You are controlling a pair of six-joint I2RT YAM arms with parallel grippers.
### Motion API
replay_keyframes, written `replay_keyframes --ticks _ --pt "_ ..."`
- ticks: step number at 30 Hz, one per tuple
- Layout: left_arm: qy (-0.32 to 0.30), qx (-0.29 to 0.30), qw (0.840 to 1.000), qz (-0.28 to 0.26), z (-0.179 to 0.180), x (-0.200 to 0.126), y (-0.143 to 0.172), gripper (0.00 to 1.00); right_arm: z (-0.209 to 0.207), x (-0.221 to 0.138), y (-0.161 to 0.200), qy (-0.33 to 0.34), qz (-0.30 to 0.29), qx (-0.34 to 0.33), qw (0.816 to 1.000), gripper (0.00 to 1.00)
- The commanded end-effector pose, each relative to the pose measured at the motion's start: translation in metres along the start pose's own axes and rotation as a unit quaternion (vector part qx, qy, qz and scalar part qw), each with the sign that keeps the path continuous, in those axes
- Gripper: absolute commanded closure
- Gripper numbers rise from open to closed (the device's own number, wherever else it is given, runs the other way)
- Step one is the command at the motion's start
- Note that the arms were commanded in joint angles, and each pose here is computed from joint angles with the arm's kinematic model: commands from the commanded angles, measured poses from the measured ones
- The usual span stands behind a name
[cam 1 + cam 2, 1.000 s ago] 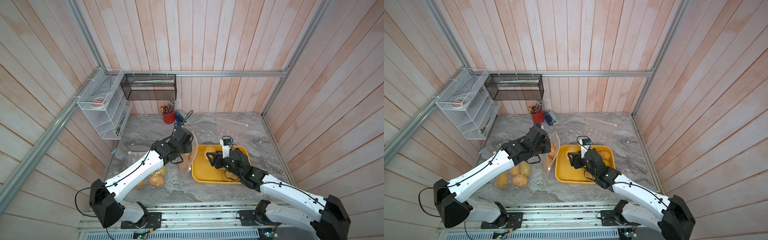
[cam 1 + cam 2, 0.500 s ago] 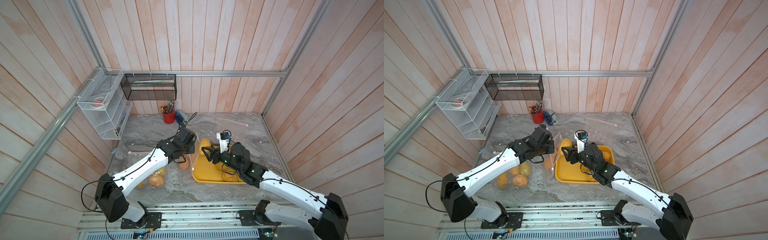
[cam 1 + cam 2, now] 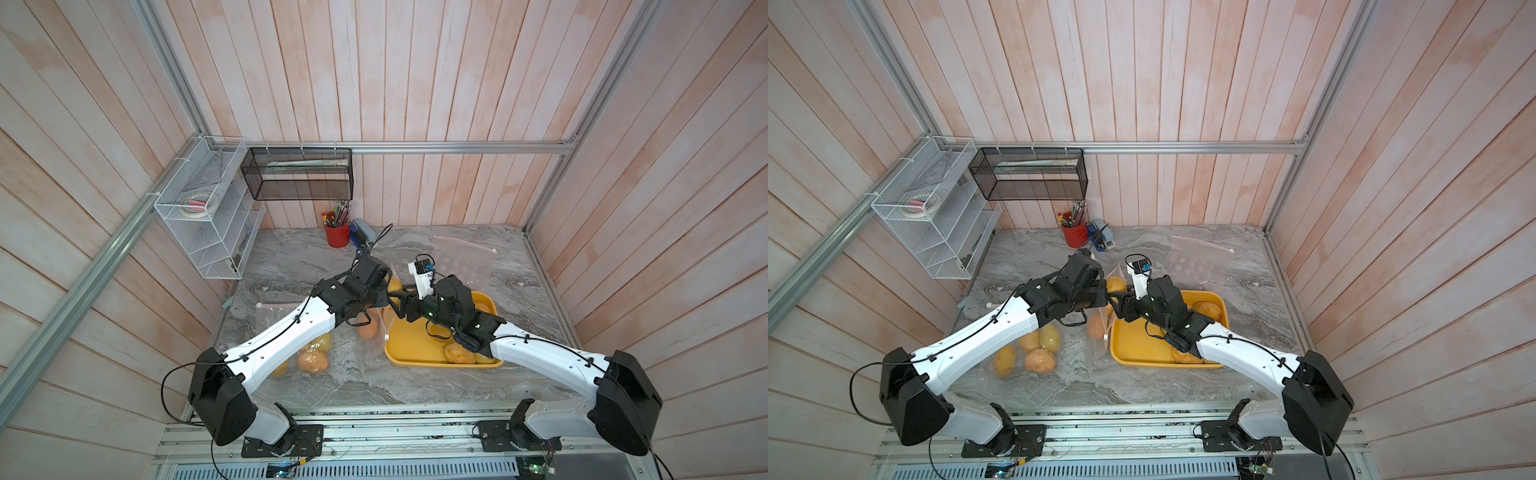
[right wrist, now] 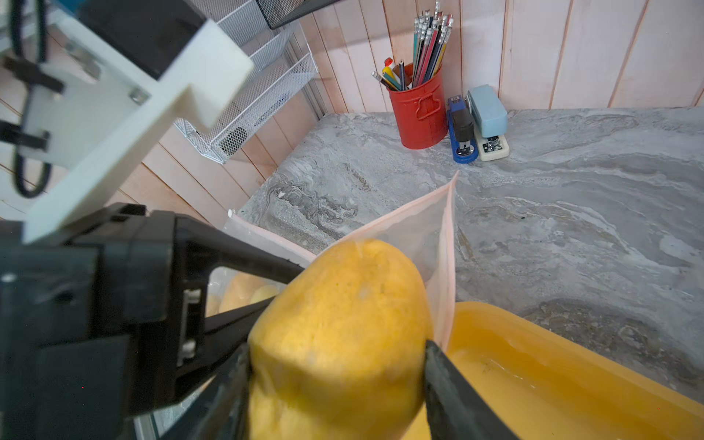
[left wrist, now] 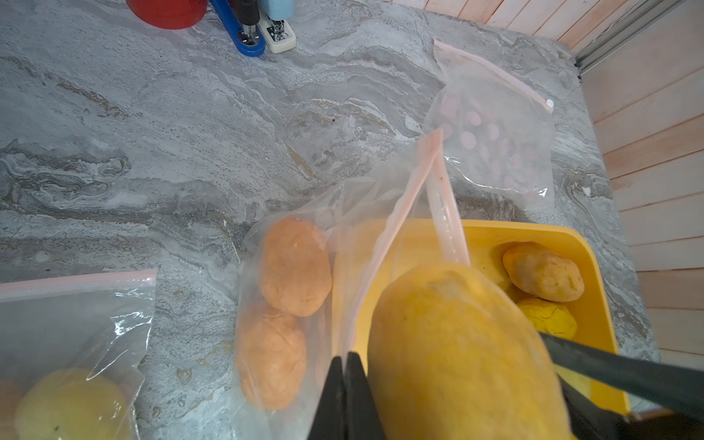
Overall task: Put the potatoes into a zipper bag and zip it
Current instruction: Place the potato into the zipper food storage bag.
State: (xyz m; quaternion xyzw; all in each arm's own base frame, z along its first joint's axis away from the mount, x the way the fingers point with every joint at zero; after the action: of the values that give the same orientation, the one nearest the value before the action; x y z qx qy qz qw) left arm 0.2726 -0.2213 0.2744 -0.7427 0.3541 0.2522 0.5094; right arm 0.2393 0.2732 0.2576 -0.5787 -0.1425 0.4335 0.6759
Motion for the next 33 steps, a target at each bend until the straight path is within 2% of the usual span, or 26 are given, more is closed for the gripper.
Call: replay_keyframes --ticks 1,14,23,33 --pt "0.004 -0.001 1.000 -0.017 0.003 -0.011 -0.003 1.00 0.004 0.007 -0.002 -0.008 -0.002 -0.006 1.000 0.66" --pt "0.000 -0.004 0.999 -0.034 0.007 -0.024 -0.007 1.00 -0.002 0.028 0.031 0.084 0.073 -0.032 0.993 0.65" --pt "-0.003 -0.007 0.999 -0.040 0.009 -0.027 -0.009 1.00 -0.004 0.028 0.039 0.114 0.085 -0.048 0.989 0.46" --pt "-0.005 -0.008 0.999 -0.038 0.009 -0.025 -0.008 1.00 0.007 0.004 0.029 0.079 0.050 -0.041 0.995 0.18"
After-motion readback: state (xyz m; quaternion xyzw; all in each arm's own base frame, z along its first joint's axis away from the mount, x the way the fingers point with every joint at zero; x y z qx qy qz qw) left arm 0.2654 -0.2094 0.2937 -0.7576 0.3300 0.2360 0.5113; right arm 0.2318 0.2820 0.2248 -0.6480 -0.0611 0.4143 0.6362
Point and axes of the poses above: each gripper's point midway between its finger pads, its own x axis out along the fingers, its own z axis along the line the jaws close on, y = z × x, the point moved 8 cm from there along -x, back along the fingers, and after that the axes turned 8 degrees about -x, right-handed, at the moved point
